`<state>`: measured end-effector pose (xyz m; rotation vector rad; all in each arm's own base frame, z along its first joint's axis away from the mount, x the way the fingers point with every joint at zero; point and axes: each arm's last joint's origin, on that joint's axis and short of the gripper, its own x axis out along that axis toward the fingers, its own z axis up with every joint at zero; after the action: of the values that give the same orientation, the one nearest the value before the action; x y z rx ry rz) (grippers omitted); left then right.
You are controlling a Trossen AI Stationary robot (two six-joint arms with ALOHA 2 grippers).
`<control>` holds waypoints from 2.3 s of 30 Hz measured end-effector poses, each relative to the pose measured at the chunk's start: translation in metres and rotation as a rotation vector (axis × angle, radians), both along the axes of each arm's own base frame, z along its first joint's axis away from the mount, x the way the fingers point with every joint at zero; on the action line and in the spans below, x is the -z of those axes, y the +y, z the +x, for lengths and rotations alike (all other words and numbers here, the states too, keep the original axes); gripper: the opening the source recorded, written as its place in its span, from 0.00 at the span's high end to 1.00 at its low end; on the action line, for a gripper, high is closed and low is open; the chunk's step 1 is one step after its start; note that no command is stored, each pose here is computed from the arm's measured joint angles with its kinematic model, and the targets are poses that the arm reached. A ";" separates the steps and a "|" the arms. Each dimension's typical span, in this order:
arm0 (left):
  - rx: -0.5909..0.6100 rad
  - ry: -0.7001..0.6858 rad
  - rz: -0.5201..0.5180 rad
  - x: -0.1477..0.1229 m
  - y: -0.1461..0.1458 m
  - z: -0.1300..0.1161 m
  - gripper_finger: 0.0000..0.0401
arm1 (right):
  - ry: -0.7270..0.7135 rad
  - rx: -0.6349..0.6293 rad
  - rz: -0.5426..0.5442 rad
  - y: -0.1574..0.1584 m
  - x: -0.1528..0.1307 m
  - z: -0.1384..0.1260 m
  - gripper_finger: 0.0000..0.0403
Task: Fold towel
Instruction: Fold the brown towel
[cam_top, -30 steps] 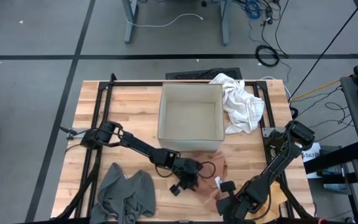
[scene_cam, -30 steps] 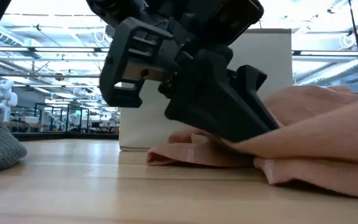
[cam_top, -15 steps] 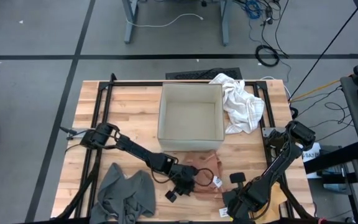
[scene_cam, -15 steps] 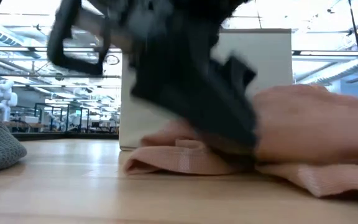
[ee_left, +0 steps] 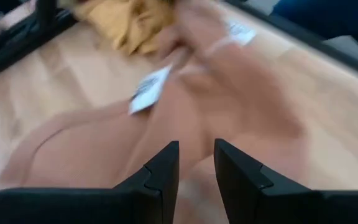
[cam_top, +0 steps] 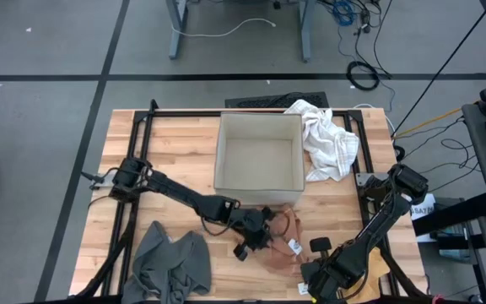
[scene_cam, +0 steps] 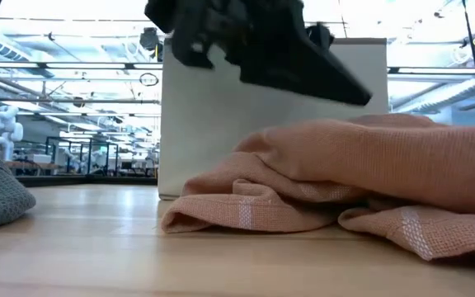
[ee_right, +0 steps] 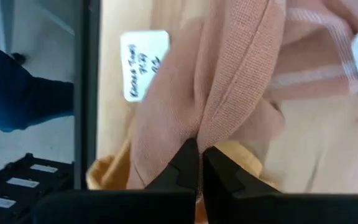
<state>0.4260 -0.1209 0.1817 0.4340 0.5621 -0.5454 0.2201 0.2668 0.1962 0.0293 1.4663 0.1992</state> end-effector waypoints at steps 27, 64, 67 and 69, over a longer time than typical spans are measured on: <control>0.085 0.209 0.091 0.048 0.015 -0.002 0.73 | -0.133 -0.009 -0.017 0.003 -0.001 0.007 1.00; -0.359 0.061 0.588 -0.050 -0.041 -0.075 1.00 | 0.041 -0.032 -0.342 -0.025 0.001 -0.013 1.00; -0.430 0.004 0.639 -0.059 -0.042 -0.079 1.00 | 0.033 -0.036 -0.381 -0.027 0.000 -0.014 1.00; -0.447 -0.016 0.639 -0.063 -0.043 -0.081 1.00 | 0.038 -0.039 -0.398 -0.029 0.000 -0.014 1.00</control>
<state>0.3446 -0.1643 0.2447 0.8867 0.7897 0.0822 0.2057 0.2380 0.1962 -0.3197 1.5229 -0.0639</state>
